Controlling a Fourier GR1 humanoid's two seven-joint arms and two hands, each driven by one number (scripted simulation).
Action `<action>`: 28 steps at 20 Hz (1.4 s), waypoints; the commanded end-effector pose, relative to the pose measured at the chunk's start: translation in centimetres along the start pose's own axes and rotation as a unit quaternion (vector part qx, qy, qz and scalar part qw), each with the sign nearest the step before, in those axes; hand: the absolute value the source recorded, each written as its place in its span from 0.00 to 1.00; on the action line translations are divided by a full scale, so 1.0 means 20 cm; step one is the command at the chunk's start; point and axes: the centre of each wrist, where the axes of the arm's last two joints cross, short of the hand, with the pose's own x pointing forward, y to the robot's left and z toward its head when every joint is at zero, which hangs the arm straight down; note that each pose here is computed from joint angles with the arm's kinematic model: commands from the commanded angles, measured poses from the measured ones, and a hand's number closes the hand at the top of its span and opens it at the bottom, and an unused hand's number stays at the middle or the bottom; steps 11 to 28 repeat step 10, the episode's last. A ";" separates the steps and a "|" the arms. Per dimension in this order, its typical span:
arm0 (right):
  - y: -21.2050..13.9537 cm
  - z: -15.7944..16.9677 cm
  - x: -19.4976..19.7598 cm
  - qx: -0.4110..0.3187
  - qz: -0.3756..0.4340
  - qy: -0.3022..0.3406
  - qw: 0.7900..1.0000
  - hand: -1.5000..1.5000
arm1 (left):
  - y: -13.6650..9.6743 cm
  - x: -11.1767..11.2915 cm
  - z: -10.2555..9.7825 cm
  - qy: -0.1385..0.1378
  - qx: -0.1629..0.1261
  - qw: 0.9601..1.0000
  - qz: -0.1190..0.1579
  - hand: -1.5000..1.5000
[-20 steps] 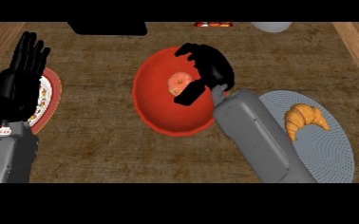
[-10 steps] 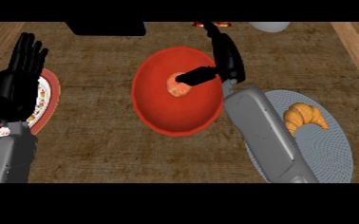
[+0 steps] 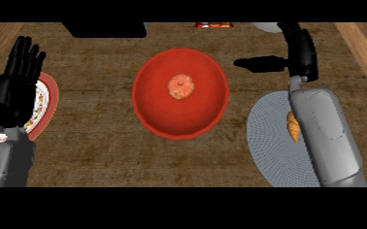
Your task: Pick the squash from the placemat and place it in the bowl
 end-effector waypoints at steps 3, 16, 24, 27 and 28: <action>-0.43 -0.03 -0.12 -0.027 -0.040 -0.012 0.999 0.00 | -0.04 0.02 0.00 -0.003 0.005 1.000 0.005 0.50; -0.83 0.04 -0.47 -0.025 -0.065 -0.015 0.997 0.00 | 0.02 0.04 -0.01 0.000 -0.004 1.000 -0.001 0.50; -0.83 0.04 -0.47 -0.025 -0.065 -0.015 0.997 0.00 | 0.02 0.04 -0.01 0.000 -0.004 1.000 -0.001 0.50; -0.83 0.04 -0.47 -0.025 -0.065 -0.015 0.997 0.00 | 0.02 0.04 -0.01 0.000 -0.004 1.000 -0.001 0.50; -0.83 0.04 -0.47 -0.025 -0.065 -0.015 0.997 0.00 | 0.02 0.04 -0.01 0.000 -0.004 1.000 -0.001 0.50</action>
